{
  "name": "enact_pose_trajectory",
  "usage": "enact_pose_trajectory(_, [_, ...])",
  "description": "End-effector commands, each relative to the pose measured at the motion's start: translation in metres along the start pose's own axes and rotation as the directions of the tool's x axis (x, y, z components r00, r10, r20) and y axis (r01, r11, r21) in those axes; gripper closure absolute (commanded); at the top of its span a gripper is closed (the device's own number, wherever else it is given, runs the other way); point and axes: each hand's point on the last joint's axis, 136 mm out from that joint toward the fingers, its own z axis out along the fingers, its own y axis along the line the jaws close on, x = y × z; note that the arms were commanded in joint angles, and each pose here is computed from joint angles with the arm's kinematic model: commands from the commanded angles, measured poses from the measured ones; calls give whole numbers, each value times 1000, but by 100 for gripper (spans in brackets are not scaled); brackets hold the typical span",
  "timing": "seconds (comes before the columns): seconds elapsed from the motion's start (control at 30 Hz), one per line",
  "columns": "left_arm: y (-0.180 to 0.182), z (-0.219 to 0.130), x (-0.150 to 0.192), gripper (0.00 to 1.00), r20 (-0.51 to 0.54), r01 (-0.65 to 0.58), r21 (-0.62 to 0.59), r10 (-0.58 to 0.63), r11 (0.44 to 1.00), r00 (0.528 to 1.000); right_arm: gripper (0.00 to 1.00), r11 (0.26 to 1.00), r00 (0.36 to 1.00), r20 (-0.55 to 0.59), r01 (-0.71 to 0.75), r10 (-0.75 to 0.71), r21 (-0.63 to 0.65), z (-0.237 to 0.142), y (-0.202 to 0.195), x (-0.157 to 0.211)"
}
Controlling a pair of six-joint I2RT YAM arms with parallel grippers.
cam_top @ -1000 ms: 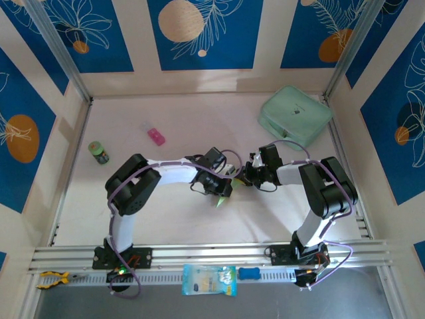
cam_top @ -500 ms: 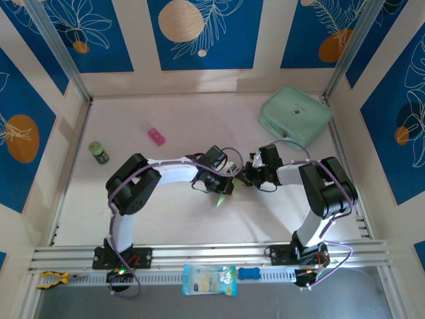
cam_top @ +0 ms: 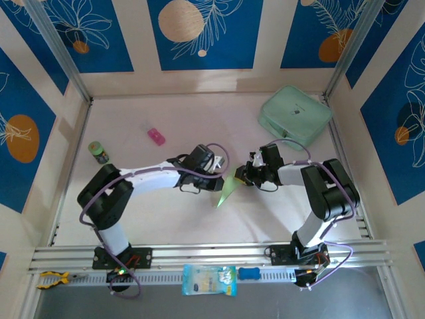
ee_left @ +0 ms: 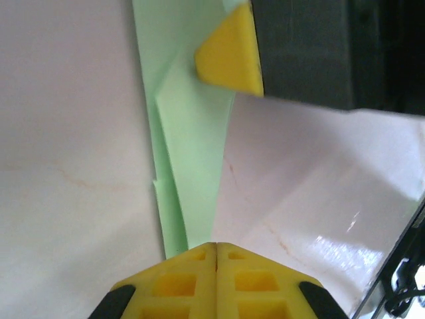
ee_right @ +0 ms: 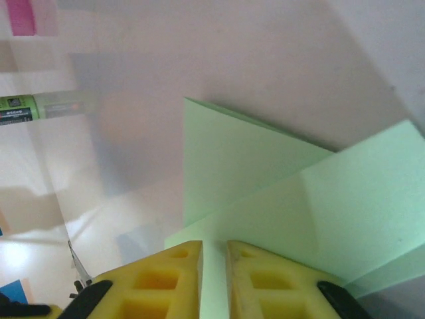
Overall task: Fold a paper plane with a square sheet of paper (pick it up from the middle)
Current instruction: Fold the wing for the fifth time at the center of the table.
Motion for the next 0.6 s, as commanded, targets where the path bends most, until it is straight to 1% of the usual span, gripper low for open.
enact_pose_trajectory(0.0, [24,-2,-3,94,13,74,-29,-74,997,997,79,997,998,-4,58,-58,-56,-12,23,0])
enact_pose_trajectory(0.13, [34,4,2,93,-14,133,-5,-133,991,991,74,998,999,0,52,-52,-38,-21,24,5])
enact_pose_trajectory(0.37, [36,18,5,87,-62,169,39,-167,985,984,66,1000,1000,22,-9,8,17,-36,7,25])
enact_pose_trajectory(0.57, [33,27,7,82,-102,188,70,-181,980,978,66,998,999,13,-45,44,36,-36,-5,41])
